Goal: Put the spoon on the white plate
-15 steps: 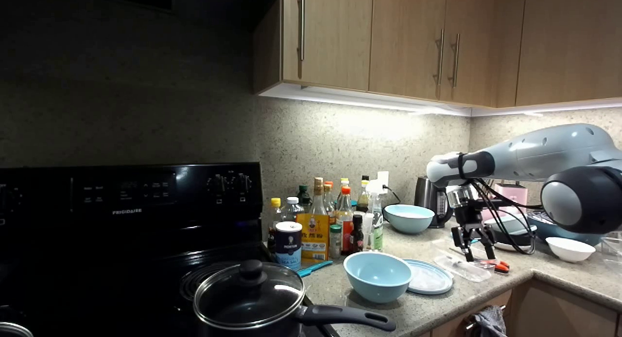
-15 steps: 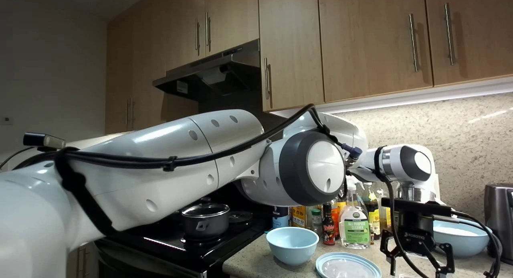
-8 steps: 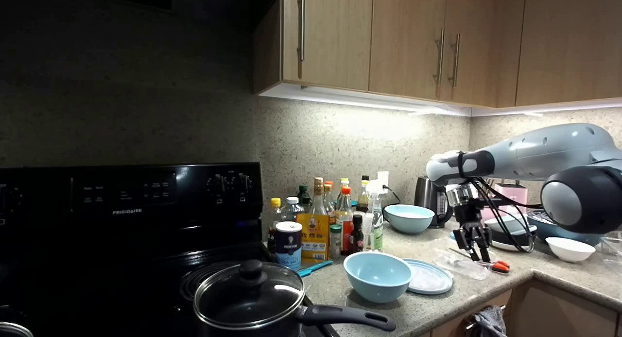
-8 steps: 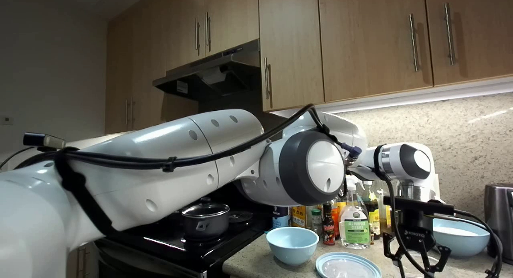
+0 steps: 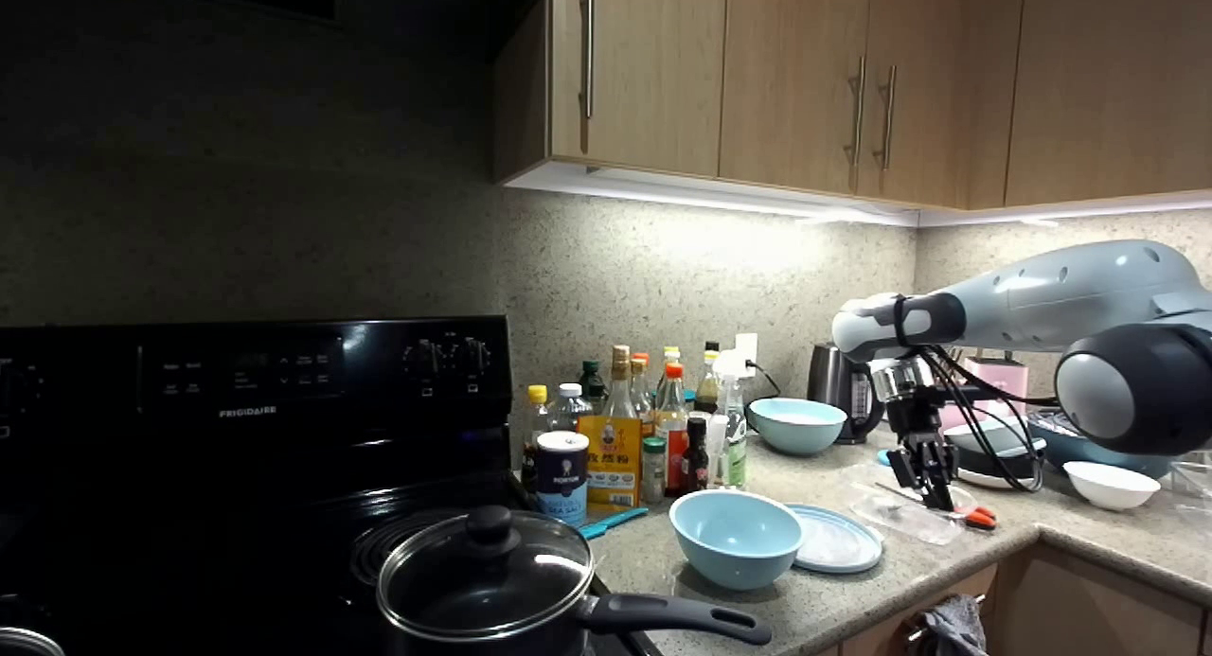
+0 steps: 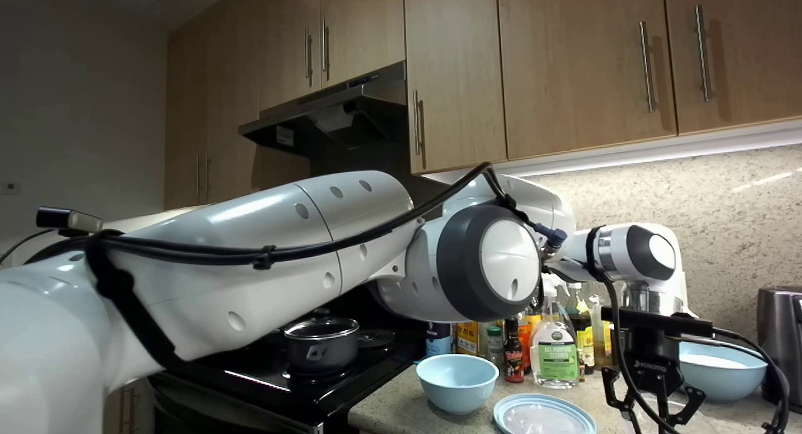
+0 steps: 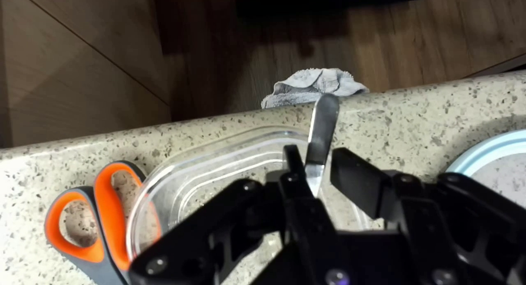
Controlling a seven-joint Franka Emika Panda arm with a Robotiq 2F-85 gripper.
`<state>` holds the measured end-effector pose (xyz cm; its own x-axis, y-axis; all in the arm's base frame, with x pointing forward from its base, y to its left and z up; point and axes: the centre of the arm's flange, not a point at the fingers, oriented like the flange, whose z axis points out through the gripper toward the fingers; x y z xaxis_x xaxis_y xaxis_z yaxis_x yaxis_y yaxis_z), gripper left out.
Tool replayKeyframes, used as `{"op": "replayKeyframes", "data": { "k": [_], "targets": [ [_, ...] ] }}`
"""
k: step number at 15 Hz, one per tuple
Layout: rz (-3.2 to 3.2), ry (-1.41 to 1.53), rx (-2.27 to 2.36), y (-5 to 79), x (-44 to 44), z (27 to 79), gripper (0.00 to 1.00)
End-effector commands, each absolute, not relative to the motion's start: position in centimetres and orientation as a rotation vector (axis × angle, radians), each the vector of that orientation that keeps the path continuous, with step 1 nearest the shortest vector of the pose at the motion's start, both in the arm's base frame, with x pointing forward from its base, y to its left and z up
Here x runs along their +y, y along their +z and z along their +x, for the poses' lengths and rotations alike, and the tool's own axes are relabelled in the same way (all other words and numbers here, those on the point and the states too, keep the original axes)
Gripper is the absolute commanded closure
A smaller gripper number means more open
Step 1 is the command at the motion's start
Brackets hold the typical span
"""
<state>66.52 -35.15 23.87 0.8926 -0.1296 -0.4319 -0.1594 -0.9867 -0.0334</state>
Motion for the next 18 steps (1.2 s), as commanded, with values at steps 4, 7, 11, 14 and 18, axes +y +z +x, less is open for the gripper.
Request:
{"op": "replayKeyframes", "data": {
  "k": [4, 7, 11, 14, 18],
  "targets": [
    [-2.977, 0.698, 0.215, 23.2, -34.8, 64.7, 0.63],
    [-2.987, 0.681, 0.231, 23.7, -35.2, 66.4, 0.5],
    [-2.976, 0.695, 0.235, 23.3, -35.3, 66.7, 0.25],
    [-2.966, 0.705, 0.234, 23.0, -35.4, 66.7, 0.06],
    [-2.942, 0.713, 0.244, 22.6, -35.8, 66.6, 0.0]
  ]
}}
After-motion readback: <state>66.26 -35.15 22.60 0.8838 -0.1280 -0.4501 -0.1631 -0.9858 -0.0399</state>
